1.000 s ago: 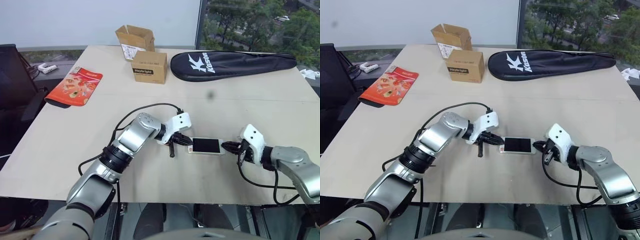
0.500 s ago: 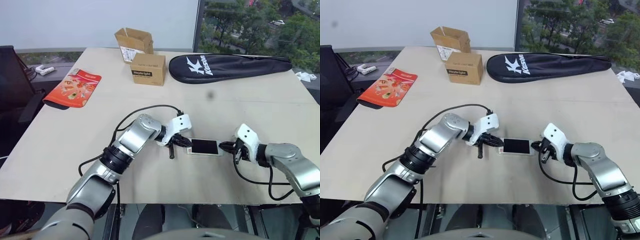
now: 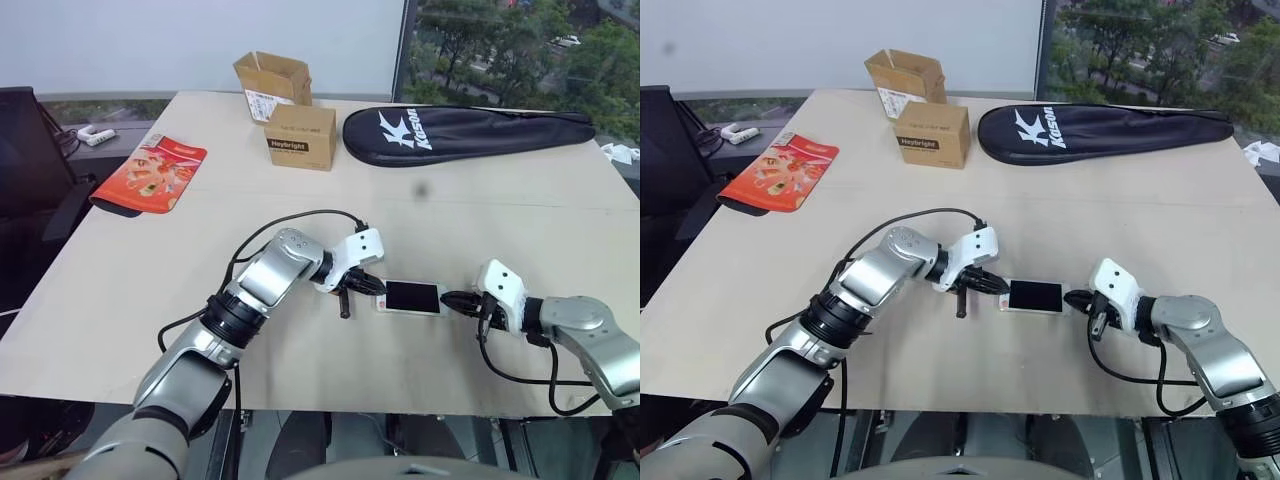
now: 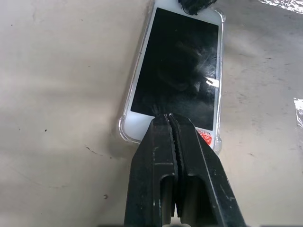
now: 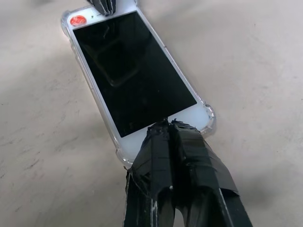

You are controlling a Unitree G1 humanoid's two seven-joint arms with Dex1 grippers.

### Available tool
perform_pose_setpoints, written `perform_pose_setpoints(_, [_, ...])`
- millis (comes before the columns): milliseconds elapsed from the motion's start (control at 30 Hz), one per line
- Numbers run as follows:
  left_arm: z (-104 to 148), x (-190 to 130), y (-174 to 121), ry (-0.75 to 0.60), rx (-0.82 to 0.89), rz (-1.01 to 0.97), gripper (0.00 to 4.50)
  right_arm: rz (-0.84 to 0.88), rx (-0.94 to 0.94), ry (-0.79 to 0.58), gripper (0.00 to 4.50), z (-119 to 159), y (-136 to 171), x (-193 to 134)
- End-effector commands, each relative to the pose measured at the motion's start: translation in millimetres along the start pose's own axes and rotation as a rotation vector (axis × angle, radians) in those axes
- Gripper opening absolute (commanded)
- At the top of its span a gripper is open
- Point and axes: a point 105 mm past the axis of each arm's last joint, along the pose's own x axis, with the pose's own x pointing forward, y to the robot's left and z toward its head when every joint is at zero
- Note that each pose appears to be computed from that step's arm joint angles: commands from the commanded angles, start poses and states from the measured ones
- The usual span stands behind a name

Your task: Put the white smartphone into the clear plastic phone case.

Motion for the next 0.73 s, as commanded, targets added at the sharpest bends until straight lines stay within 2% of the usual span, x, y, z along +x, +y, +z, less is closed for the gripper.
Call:
perform_pose_setpoints(33, [23, -12, -5, -0.154, 0.065, -0.010, 0.00, 0.052, 0.081, -0.072, 0.31, 3, 11, 1])
perform_pose_setpoints(67, [29, -18, -7, -0.217, 0.070, -0.013, 0.00, 0.043, 0.087, -0.121, 0.62, 13, 7, -3])
perform_pose_setpoints(100, [35, -26, -8, -0.276, 0.077, -0.004, 0.00, 0.039, 0.085, -0.162, 0.71, 22, 4, -8])
perform_pose_setpoints(133, [37, -34, -4, -0.325, 0.057, 0.044, 0.00, 0.032, 0.077, -0.202, 1.38, 31, 0, -15])
perform_pose_setpoints(167, [35, -43, 1, -0.355, 0.047, 0.093, 0.00, 0.020, 0.070, -0.224, 1.63, 35, -4, -23])
perform_pose_setpoints(200, [31, -51, 4, -0.374, 0.040, 0.133, 0.00, 0.015, 0.067, -0.235, 2.12, 36, -7, -30])
perform_pose_setpoints(233, [29, -56, 5, -0.384, 0.036, 0.155, 0.00, 0.013, 0.067, -0.240, 2.30, 37, -9, -34])
perform_pose_setpoints(267, [26, -62, 6, -0.399, 0.038, 0.179, 0.00, 0.009, 0.065, -0.240, 2.80, 36, -11, -40])
perform_pose_setpoints(300, [22, -73, 9, -0.424, 0.025, 0.228, 0.00, 0.006, 0.065, -0.240, 2.93, 33, -15, -48])
perform_pose_setpoints(333, [16, -86, 12, -0.448, 0.011, 0.279, 0.00, -0.003, 0.059, -0.232, 3.40, 28, -19, -58])
perform_pose_setpoints(367, [9, -97, 13, -0.460, -0.010, 0.319, 0.57, -0.014, 0.053, -0.225, 3.78, 24, -23, -67])
perform_pose_setpoints(400, [-3, -105, 13, -0.445, -0.029, 0.342, 0.93, -0.026, 0.047, -0.217, 4.28, 21, -26, -75])
perform_pose_setpoints(433, [-15, -112, 9, -0.424, -0.038, 0.352, 1.31, -0.036, 0.036, -0.202, 4.50, 17, -29, -83])
perform_pose_setpoints(467, [-23, -115, 7, -0.408, -0.040, 0.354, 1.68, -0.041, 0.029, -0.193, 4.50, 15, -31, -87])
perform_pose_setpoints(533, [-43, -125, -3, -0.355, -0.039, 0.348, 2.70, -0.050, 0.002, -0.152, 4.50, 6, -34, -98])
perform_pose_setpoints(633, [-55, -134, -11, -0.334, -0.047, 0.356, 4.10, -0.057, -0.006, -0.126, 4.50, -2, -37, -109])
perform_pose_setpoints(667, [-61, -137, -11, -0.312, -0.051, 0.382, 4.44, -0.061, -0.002, -0.118, 4.50, -5, -39, -113])
perform_pose_setpoints(733, [-71, -140, -14, -0.262, -0.040, 0.404, 4.44, -0.069, 0.004, -0.102, 4.50, -10, -42, -117])
